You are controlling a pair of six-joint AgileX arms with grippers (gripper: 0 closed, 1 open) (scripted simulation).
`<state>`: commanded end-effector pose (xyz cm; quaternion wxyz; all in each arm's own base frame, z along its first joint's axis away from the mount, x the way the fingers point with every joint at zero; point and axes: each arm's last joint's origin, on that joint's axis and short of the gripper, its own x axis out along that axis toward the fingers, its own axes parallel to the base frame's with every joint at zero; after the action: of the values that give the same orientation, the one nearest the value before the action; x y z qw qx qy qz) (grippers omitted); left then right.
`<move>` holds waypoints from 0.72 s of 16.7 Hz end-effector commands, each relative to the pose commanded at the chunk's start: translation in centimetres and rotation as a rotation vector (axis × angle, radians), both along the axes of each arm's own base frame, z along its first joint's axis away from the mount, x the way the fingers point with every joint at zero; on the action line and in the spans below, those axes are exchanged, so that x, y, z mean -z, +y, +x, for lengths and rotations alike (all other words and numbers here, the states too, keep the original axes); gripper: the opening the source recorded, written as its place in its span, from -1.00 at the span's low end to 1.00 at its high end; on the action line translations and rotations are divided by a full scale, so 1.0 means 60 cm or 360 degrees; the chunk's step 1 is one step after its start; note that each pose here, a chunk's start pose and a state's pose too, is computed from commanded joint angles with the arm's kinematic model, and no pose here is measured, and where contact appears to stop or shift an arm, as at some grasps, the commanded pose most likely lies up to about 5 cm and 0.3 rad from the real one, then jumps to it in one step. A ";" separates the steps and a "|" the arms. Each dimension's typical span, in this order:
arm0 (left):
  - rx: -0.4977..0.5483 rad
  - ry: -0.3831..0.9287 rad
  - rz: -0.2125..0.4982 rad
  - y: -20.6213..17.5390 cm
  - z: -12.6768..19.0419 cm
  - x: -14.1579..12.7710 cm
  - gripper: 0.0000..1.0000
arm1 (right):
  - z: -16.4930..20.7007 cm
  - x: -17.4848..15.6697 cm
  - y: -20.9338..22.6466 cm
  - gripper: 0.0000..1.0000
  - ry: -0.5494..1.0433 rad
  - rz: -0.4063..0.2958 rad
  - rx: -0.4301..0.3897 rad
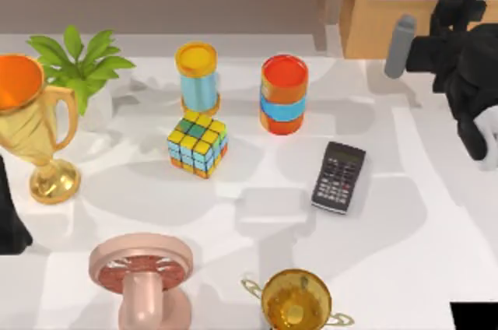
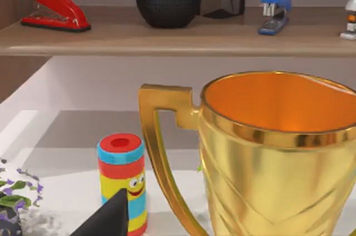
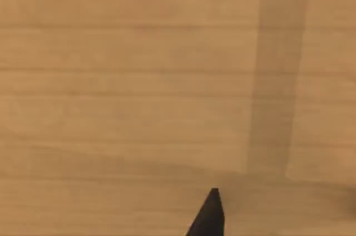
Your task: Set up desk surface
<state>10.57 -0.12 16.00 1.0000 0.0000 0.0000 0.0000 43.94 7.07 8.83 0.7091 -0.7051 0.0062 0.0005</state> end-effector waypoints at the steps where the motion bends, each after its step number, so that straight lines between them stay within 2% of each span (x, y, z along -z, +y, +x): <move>1: 0.0000 0.0000 0.0000 0.000 0.000 0.000 1.00 | 0.000 0.000 0.000 0.81 0.0000 0.0000 0.0000; 2: 0.0000 0.0000 0.0000 0.000 0.000 0.000 1.00 | 0.000 0.000 0.000 0.96 0.0000 0.0000 0.0000; 3: 0.0000 0.0000 0.0000 0.000 0.000 0.000 1.00 | 0.000 0.000 0.000 1.00 0.0000 0.0000 0.0000; 10: 0.0000 0.0000 0.0000 0.000 0.000 0.000 1.00 | 0.000 0.000 0.000 1.00 0.0000 0.0000 0.0000; 11: 0.0000 0.0000 0.0000 0.000 0.000 0.000 1.00 | -0.014 0.022 0.003 1.00 0.0087 -0.0002 -0.0009; 12: 0.0000 0.0000 0.0000 0.000 0.000 0.000 1.00 | -0.014 0.020 0.003 1.00 0.0081 -0.0001 -0.0007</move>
<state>10.57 -0.12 16.00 1.0000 0.0000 0.0000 0.0000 43.08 7.23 7.61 0.7085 -0.7051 0.0225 0.0201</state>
